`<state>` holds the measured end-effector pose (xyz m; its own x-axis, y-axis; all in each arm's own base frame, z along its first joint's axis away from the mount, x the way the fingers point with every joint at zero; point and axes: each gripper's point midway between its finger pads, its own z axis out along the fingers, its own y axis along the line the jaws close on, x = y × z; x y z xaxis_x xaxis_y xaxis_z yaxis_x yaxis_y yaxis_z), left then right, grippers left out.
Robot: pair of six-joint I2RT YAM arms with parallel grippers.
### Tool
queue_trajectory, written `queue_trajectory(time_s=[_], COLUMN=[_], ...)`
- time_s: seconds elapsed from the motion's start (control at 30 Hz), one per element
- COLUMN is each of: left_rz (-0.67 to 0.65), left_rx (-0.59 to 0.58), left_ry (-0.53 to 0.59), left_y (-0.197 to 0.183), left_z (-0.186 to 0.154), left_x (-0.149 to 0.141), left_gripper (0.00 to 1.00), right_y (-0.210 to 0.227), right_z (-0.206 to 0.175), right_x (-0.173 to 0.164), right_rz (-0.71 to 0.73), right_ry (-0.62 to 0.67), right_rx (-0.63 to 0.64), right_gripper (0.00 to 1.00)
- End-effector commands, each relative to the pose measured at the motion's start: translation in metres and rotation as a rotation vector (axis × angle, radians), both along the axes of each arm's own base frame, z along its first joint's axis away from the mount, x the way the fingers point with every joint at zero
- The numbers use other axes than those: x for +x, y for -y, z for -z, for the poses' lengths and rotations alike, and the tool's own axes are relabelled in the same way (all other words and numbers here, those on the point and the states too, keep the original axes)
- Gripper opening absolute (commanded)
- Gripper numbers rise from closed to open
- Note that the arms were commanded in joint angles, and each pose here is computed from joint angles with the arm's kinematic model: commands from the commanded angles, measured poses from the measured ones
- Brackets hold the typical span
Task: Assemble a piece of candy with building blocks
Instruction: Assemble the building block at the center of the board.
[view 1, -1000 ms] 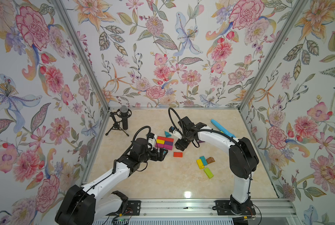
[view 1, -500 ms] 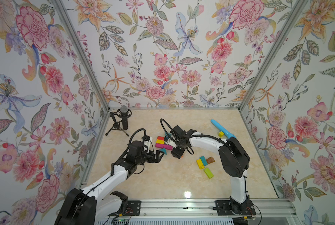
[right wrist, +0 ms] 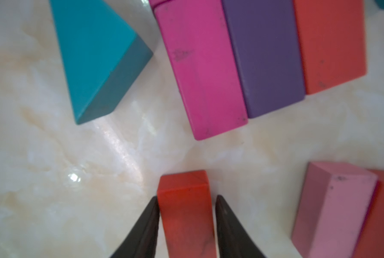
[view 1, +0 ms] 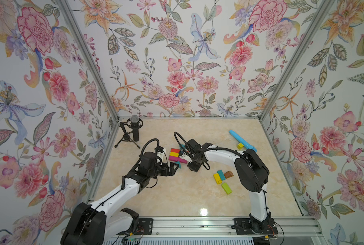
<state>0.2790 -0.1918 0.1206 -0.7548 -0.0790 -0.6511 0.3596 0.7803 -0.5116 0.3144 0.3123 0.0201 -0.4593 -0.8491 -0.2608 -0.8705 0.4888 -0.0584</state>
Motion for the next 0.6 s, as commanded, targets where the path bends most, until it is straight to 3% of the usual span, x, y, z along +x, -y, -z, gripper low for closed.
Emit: queue_trajectory(time_s=[0.0,0.37,0.57], left_rz=[-0.011,0.005,0.009], left_rx=[-0.023,-0.023,-0.031], left_ry=[0.034,0.039,0.041], left_y=[0.002,0.005,0.006], left_z=[-0.015,-0.017,-0.018], left_x=[0.01,0.012,0.011], left_gripper=[0.99,0.99,0.99], right_y=[0.024,0.03,0.026], right_z=[0.01,0.0,-0.014], right_x=[0.009,0.04,0.043], right_rz=[0.061,0.129,0.128], right_ry=[0.001,0.042,0.069], right_rx=[-0.059,-0.028,-0.003], right_gripper=[0.27,0.3,0.43])
